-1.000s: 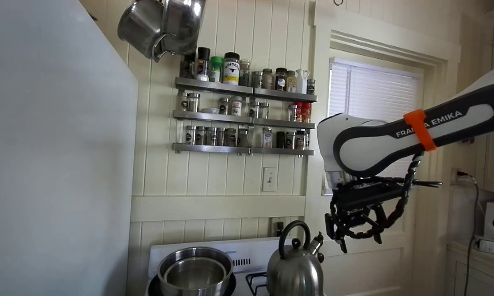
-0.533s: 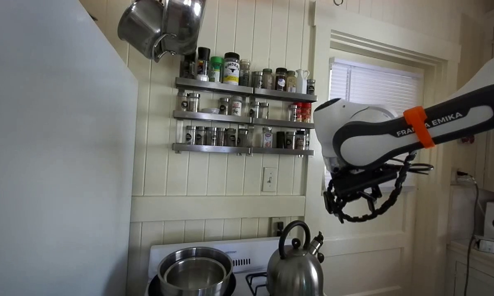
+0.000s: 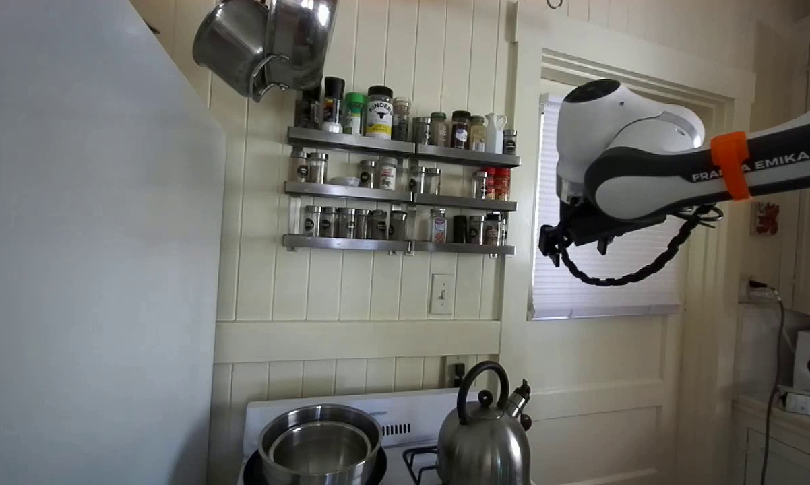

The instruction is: Pick up the bottle from the shelf and put it on the stove

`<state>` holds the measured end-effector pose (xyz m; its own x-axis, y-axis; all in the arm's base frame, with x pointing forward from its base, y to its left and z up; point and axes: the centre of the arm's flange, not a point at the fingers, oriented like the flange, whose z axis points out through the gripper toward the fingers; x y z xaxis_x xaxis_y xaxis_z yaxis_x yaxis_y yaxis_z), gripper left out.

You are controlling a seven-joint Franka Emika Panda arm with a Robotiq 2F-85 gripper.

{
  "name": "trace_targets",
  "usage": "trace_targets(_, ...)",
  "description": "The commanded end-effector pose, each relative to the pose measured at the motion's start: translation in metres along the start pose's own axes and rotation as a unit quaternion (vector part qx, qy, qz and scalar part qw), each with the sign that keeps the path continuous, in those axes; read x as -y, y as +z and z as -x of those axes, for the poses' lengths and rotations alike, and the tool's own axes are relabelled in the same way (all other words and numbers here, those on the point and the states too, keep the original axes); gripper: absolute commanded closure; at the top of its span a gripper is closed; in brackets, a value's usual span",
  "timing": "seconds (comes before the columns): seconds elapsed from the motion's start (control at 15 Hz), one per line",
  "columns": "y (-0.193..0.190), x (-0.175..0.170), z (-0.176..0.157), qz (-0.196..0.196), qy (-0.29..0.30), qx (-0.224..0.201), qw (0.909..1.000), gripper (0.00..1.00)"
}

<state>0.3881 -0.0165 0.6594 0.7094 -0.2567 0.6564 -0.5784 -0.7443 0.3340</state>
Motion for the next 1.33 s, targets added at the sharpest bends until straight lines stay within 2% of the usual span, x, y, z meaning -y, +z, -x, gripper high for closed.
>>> trace_targets(0.0, 0.001, -0.012, -0.010, -0.019, -0.008, -0.020, 0.9996, 0.00)
trace_targets(0.2, 0.011, -0.036, -0.022, -0.040, -0.017, -0.039, 0.9983, 0.00)
trace_targets(0.67, 0.007, -0.031, -0.021, -0.042, -0.023, -0.043, 0.9979, 0.00)
trace_targets(0.8, 0.023, -0.034, -0.040, -0.042, 0.013, -0.052, 0.9977, 0.00)
trace_targets(0.93, 0.041, -0.048, -0.065, -0.045, 0.063, -0.084, 0.9935, 0.00)
trace_targets(1.13, 0.058, -0.069, -0.100, -0.090, 0.088, -0.123, 0.9844, 0.00)
trace_targets(1.27, 0.072, -0.078, -0.125, -0.106, 0.108, -0.153, 0.9765, 0.00)
